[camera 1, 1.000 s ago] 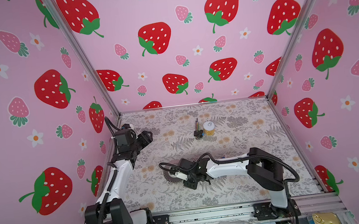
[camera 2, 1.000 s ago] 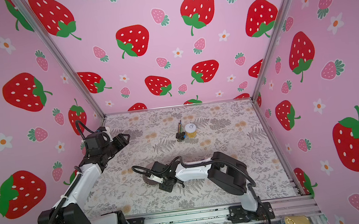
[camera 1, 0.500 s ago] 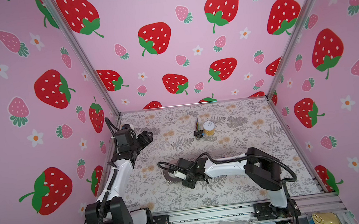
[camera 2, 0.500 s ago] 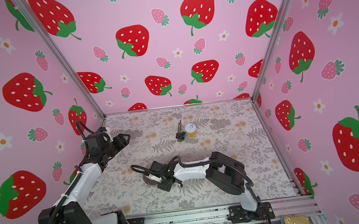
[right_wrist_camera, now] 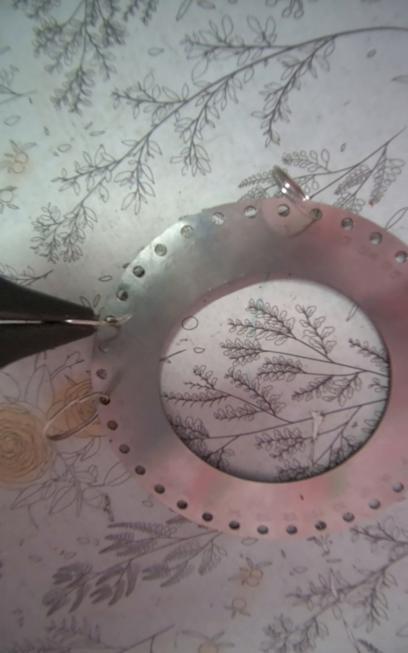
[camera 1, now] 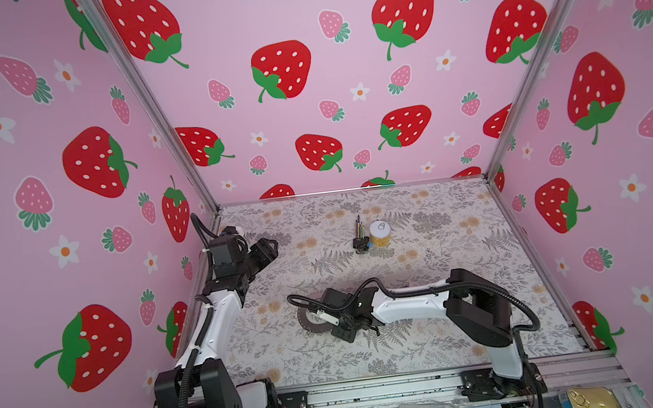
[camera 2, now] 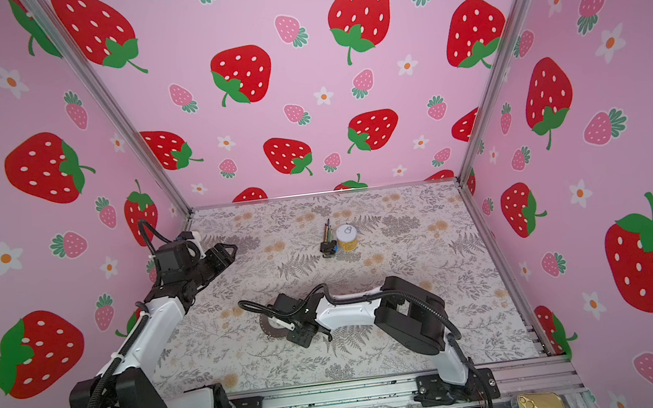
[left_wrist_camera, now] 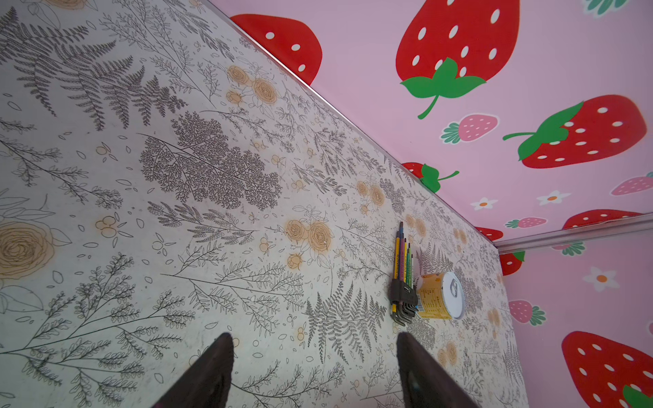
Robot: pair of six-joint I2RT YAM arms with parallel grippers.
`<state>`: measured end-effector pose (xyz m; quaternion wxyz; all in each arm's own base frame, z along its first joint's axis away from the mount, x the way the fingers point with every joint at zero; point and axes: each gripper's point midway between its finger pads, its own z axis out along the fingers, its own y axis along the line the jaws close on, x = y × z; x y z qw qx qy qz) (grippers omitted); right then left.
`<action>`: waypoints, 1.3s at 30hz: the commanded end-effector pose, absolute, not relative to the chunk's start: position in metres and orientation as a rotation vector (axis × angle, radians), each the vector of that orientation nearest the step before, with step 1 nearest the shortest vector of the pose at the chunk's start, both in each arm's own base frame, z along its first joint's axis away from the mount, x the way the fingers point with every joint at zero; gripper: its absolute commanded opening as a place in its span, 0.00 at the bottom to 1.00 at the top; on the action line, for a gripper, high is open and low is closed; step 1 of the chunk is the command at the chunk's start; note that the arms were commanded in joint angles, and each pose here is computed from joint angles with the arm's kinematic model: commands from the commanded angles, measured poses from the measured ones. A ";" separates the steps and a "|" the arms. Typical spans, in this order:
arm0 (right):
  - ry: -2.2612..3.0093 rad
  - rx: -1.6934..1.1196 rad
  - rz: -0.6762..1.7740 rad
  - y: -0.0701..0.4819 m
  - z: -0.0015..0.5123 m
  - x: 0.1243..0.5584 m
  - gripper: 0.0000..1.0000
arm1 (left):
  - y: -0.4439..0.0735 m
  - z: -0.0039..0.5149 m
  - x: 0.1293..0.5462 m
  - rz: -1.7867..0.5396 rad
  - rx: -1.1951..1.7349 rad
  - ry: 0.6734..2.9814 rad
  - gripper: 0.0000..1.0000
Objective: Put the keys on the keyring
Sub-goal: 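Lift the ring plate with the right gripper toward the left gripper, then bring the left gripper to the plate edge while the right gripper holds it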
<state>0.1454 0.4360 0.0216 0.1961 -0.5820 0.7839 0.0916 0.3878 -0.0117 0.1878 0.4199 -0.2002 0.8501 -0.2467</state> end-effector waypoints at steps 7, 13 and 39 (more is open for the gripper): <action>2.230 -1.658 0.203 0.421 0.017 0.140 0.00 | -0.013 0.195 0.391 -0.649 -0.502 2.103 0.74; 2.131 -1.657 0.249 0.401 0.042 0.150 0.00 | -0.020 0.208 0.392 -0.702 -0.446 2.049 0.70; 1.401 -1.545 0.388 0.320 0.219 0.166 0.00 | -0.226 0.243 0.273 -0.755 0.903 1.559 0.18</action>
